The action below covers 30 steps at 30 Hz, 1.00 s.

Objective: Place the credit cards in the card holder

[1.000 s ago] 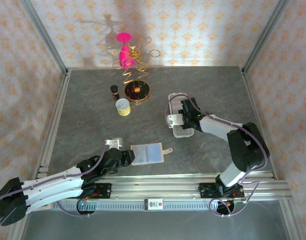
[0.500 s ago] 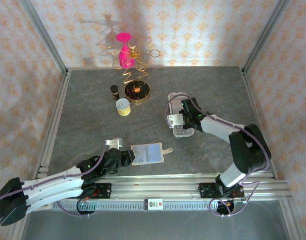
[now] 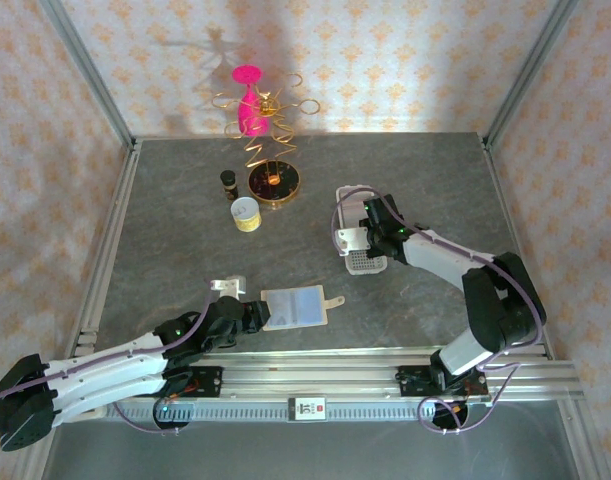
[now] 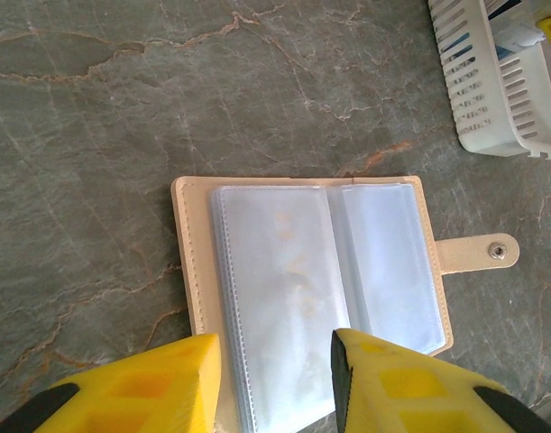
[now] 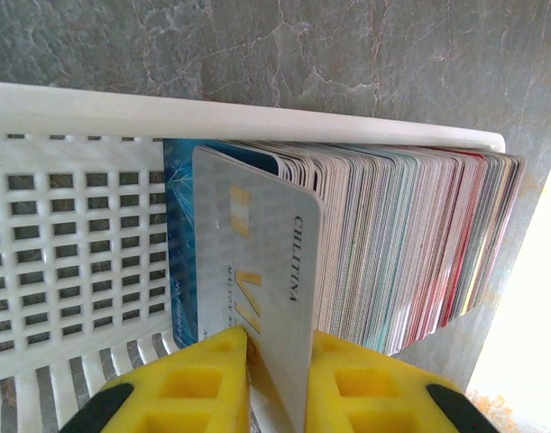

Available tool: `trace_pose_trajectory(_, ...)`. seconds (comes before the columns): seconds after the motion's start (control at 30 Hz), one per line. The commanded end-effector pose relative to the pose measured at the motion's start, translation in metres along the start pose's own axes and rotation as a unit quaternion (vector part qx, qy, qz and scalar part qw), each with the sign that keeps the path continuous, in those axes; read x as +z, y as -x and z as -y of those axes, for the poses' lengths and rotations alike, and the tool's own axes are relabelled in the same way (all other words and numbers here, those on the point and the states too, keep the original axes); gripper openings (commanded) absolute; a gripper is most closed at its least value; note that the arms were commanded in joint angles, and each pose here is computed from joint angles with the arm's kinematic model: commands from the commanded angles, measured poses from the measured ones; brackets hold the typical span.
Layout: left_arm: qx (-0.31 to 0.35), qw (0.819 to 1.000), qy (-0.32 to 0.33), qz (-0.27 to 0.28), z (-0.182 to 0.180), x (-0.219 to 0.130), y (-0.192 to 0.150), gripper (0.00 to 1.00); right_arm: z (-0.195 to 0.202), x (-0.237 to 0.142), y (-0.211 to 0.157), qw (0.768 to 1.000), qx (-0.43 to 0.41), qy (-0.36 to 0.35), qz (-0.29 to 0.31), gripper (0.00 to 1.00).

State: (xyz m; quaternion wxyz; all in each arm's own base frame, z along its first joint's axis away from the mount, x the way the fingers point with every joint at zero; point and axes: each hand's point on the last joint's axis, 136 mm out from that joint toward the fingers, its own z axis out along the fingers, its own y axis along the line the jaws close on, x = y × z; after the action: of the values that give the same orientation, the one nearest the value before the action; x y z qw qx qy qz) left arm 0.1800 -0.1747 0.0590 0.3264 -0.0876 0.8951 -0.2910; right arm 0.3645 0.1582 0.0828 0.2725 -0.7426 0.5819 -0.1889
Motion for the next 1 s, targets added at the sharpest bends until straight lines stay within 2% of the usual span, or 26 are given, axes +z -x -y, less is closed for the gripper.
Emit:
trace_pose_trajectory(0.0,-0.003,1.0,-0.008,0.0,0.002,0.002,-0.002,0.38,0.027,-0.018,-0.004,0.999,0.015,-0.036,-0.009,0.19)
trace_pose_trajectory(0.53,0.0,1.0,-0.009,-0.005,0.005,0.002,-0.002,0.38,0.023,-0.027,-0.001,0.999,0.031,-0.017,-0.001,0.13)
trace_pose_trajectory(0.67,0.002,1.0,-0.007,-0.004,0.007,0.002,0.0,0.37,0.014,-0.041,0.008,0.998,0.057,0.021,0.024,0.12)
trace_pose_trajectory(0.97,0.016,1.0,-0.002,0.002,0.013,0.0,0.007,0.38,-0.003,-0.084,0.021,0.991,0.109,0.048,0.062,0.0)
